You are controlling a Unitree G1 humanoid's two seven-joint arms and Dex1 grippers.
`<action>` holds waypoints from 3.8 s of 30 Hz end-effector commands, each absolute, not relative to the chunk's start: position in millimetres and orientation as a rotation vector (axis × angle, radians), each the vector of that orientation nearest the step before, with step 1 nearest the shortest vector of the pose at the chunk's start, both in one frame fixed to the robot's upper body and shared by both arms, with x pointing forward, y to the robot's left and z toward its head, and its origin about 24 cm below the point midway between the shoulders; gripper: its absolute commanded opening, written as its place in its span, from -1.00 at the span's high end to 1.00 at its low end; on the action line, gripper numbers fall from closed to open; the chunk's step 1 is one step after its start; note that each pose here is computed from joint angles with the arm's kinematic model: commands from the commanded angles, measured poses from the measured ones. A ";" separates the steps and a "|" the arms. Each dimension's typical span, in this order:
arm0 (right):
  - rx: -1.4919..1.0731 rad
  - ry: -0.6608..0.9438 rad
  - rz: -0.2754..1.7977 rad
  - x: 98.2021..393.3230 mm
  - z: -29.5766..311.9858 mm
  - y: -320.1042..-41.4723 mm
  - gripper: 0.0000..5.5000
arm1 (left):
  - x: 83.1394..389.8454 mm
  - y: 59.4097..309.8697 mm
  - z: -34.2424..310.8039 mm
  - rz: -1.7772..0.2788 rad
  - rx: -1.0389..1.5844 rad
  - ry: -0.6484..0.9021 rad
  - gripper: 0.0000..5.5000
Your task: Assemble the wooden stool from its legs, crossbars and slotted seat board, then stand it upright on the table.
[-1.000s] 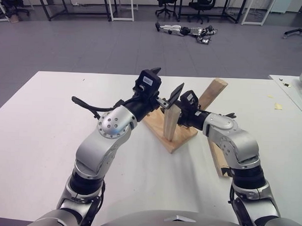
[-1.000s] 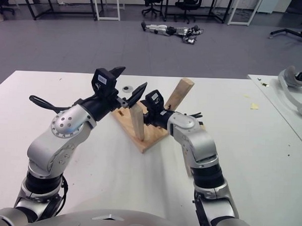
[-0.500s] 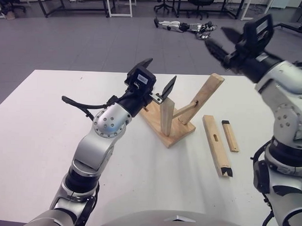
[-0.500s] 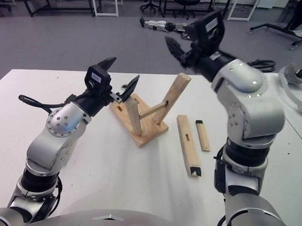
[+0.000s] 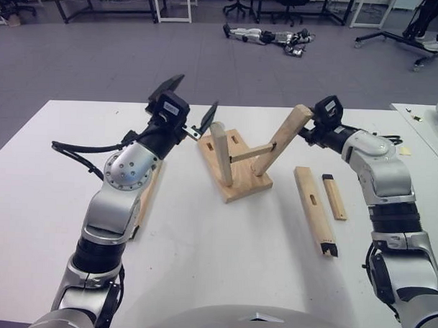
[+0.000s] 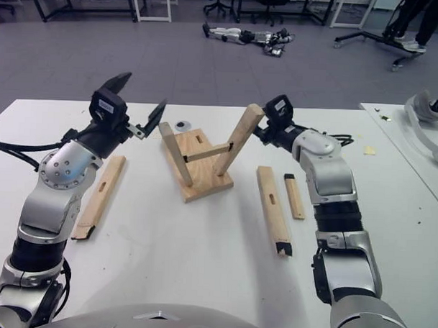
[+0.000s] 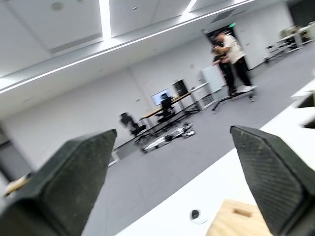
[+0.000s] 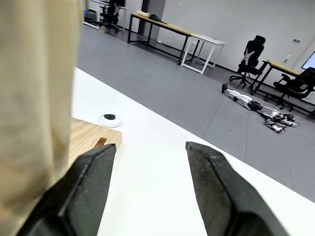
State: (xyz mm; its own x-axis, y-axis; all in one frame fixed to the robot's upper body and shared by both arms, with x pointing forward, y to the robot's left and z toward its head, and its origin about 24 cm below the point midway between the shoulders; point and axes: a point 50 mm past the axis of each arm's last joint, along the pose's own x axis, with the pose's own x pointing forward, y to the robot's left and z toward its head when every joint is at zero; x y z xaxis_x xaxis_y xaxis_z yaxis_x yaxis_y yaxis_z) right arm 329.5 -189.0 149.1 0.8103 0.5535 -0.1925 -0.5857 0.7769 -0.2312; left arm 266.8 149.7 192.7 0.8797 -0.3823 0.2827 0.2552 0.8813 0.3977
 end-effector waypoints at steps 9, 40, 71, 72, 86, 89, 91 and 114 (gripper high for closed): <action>-0.329 0.082 0.501 281.5 168.7 -166.0 0.03 | 252.9 164.3 147.0 -0.168 0.145 -0.136 -0.55; -0.422 -0.552 0.139 249.3 289.3 -121.7 0.03 | 257.3 167.8 168.8 -0.160 0.123 -0.114 -0.55; -0.488 0.013 0.589 315.2 193.4 -196.3 0.03 | 253.5 173.1 142.8 -0.354 0.072 -0.051 -0.55; -0.479 0.034 0.645 316.8 180.4 -193.8 0.03 | 252.5 179.8 140.3 -0.343 0.092 -0.038 -0.55; -0.370 0.042 1.114 234.7 179.9 -145.2 0.03 | 207.0 258.4 121.4 -0.662 0.510 0.269 -0.55; -0.569 0.220 0.714 288.5 144.2 -204.5 0.03 | 186.6 235.3 118.5 -0.954 0.527 0.405 -0.55; -0.631 0.357 0.645 305.3 104.5 -227.0 0.03 | 178.0 217.5 110.3 -1.148 0.547 0.495 -0.55; -0.596 0.300 1.075 244.6 140.2 -220.9 0.03 | 378.8 190.6 103.9 -0.603 0.536 0.032 -0.55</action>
State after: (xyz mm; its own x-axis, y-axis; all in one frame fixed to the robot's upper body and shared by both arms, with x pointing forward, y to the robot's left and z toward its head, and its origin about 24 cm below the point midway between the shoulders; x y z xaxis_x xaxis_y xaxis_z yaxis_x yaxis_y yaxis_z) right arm 236.5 -202.4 112.9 0.3205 0.7943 -0.5162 -0.9463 0.2441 -0.2120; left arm 380.0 162.7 91.2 0.8005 -0.5499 -0.2382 0.5939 0.6747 0.4383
